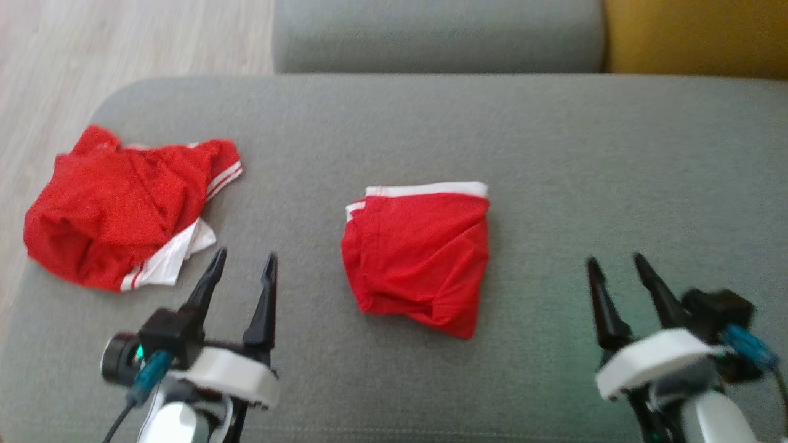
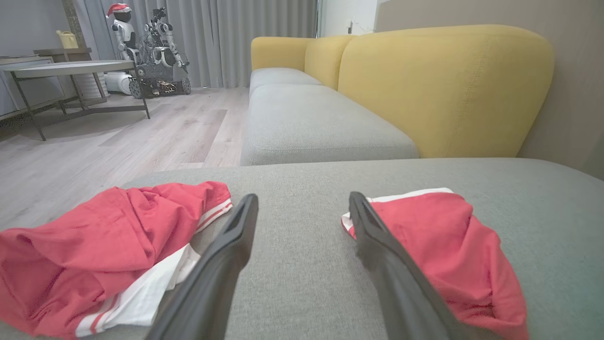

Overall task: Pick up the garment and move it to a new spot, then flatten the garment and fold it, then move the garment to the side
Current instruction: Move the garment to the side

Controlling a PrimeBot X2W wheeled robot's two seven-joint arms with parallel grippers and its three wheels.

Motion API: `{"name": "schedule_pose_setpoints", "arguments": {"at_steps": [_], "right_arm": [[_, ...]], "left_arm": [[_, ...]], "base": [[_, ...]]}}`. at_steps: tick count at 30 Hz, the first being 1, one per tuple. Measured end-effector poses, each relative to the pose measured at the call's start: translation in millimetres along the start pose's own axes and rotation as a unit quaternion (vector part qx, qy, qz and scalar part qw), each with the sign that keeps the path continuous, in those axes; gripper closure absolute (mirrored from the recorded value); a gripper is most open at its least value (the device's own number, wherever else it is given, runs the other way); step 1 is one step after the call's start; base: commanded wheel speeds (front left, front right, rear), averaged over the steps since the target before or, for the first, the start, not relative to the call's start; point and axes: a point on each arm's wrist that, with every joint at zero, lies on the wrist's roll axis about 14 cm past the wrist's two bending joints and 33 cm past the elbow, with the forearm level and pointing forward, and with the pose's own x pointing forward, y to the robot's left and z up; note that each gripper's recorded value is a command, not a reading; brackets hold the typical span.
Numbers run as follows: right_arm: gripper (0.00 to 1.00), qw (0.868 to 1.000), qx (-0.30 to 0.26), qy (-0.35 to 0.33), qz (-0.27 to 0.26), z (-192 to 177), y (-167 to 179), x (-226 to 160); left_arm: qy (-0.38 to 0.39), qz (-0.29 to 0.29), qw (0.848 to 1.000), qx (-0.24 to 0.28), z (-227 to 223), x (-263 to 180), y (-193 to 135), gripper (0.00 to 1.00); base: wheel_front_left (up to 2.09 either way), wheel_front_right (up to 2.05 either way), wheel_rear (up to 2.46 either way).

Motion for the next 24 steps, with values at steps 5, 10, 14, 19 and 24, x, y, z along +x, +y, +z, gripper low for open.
{"name": "schedule_pose_setpoints", "arguments": {"at_steps": [5,10,14,19,24], "right_arm": [[0.0,0.998,0.009,0.031,0.047,-17.3,27.1,33.8],[0.0,0.993,0.012,0.077,0.09,-47.2,53.8,60.3],[0.0,0.986,0.016,0.113,0.119,-71.6,72.0,76.6],[0.0,0.975,0.03,0.168,0.139,-104.8,86.0,87.8],[0.79,0.97,0.034,0.191,0.146,-113.7,90.9,88.3]], "left_arm": [[-0.013,-0.006,1.0,-0.005,4.7,16.1,-3.3,0.0],[-0.011,0.007,1.0,-0.007,-0.5,25.6,4.9,0.0],[-0.006,0.015,1.0,-0.009,-6.2,33.0,9.7,0.0],[0.001,0.024,1.0,-0.008,-12.2,38.3,16.6,0.0],[0.007,0.026,1.0,-0.01,-16.6,39.0,16.5,0.0]], "base": [[0.0,0.0,0.0],[0.0,0.0,0.0],[0.0,0.0,0.0],[0.0,0.0,0.0],[0.0,0.0,0.0]]}}
